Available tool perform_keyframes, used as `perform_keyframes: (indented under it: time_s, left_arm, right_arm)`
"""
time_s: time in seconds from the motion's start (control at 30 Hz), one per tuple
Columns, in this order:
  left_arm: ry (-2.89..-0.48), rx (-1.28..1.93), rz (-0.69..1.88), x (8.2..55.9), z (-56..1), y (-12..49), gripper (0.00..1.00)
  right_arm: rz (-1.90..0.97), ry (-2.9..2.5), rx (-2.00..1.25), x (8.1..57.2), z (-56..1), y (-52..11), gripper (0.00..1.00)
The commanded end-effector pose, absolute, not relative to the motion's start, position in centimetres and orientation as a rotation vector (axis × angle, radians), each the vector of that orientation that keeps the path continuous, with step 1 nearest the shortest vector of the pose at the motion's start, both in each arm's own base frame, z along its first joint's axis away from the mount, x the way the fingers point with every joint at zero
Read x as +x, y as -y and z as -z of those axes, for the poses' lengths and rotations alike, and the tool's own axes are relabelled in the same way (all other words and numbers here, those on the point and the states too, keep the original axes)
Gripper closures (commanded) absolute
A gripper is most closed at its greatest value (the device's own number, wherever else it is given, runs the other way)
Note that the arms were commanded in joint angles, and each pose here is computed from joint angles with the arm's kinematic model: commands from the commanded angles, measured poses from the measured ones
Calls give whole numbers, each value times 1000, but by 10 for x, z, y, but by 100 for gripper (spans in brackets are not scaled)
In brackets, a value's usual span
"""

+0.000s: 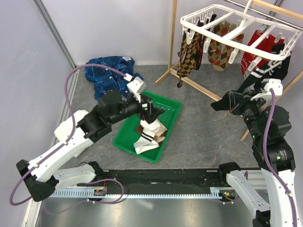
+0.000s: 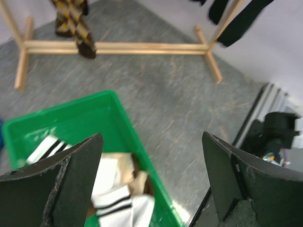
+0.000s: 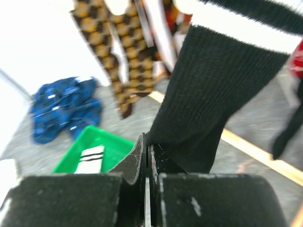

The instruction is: Remove the socks clipped to the hanger

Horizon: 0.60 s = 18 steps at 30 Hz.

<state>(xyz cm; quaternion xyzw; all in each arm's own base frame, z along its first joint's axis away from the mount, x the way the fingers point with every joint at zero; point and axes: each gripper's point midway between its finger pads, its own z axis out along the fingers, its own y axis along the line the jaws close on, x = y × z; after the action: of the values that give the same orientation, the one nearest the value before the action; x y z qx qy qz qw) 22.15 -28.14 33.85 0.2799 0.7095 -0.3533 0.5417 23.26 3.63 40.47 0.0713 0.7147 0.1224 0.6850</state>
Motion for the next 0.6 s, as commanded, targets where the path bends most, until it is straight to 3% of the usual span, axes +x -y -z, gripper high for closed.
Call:
perform_keyframes:
  time_s: [0.0, 0.2, 0.57]
  left_arm:
    - [-1539, 679, 1011, 214, -391, 323, 8]
    - [-1488, 786, 1039, 221, -399, 381, 7]
    - [-1385, 947, 1095, 222, -408, 465, 6]
  right_arm:
    - [-472, -1557, 102, 228, -424, -67, 100]
    - [-670, -1499, 57, 222, -444, -94, 100]
    - [-716, -1453, 64, 212, -458, -96, 100]
